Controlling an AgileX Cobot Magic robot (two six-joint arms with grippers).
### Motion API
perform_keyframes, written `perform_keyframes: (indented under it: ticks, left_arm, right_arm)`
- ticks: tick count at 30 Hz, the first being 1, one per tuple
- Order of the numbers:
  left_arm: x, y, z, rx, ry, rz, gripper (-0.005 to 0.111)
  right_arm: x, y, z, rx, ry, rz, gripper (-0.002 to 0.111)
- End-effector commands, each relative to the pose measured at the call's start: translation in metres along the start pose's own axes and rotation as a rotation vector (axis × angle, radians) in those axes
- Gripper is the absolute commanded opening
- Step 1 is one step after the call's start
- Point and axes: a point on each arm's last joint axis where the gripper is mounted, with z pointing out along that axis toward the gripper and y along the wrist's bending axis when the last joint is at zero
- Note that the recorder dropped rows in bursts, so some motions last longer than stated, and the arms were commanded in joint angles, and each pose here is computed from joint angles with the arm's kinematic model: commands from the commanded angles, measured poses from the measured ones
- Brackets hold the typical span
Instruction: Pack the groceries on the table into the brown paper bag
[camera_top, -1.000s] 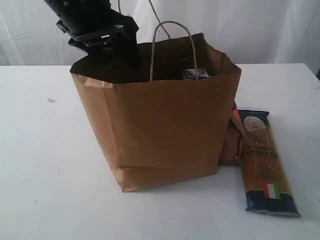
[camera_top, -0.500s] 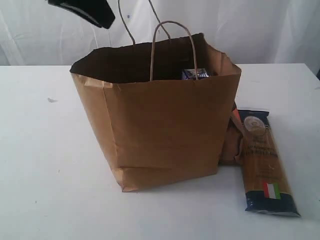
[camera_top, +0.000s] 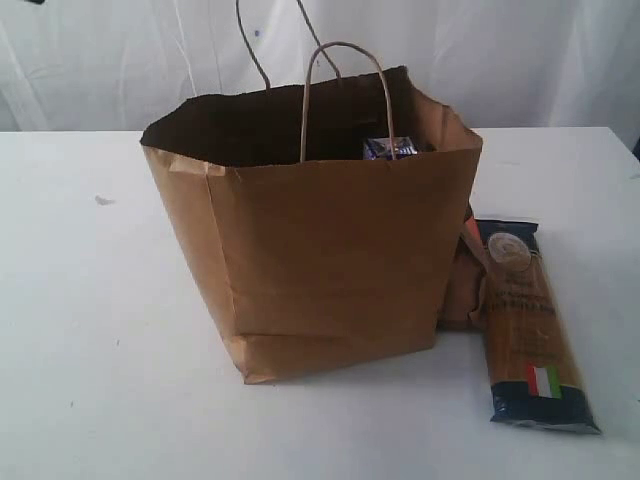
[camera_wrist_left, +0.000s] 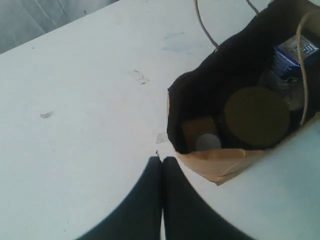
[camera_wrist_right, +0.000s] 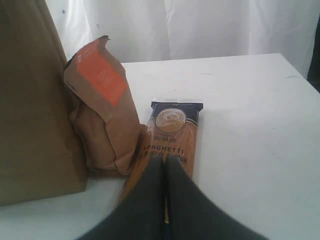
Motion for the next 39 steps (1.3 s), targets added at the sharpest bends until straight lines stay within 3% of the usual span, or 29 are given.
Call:
perform_keyframes:
  ticks: [1,11,20,25,30,39]
  left_arm:
    - [0.033,-0.001,-0.005,-0.006,-0.051,-0.04,0.0]
    - [0.139,-0.007,0.018,0.003,-0.187,-0.201,0.0]
    - [0.212,-0.011,0.026,0.003,-0.183,-0.203,0.0]
    - [0.235,-0.012,0.03,0.012,-0.196,-0.255,0.0]
    - [0.247,-0.013,0.038,0.033,-0.239,-0.382,0.0]
    - [0.25,-0.012,0.04,0.024,-0.222,-0.378,0.0]
  right_arm:
    - [0.001,0.0,0.0,0.004,-0.007,0.001,0.0]
    - [0.001,0.0,0.0,0.004,-0.007,0.001,0.0]
    - [0.001,0.0,0.0,0.004,-0.005,0.001,0.0]
    - [0.001,0.0,0.0,0.004,-0.005,-0.024,0.0]
    - [0.001,0.0,0.0,0.004,-0.008,-0.013,0.0]
    - [0.001,0.0,0.0,0.004,-0.008,-0.011,0.0]
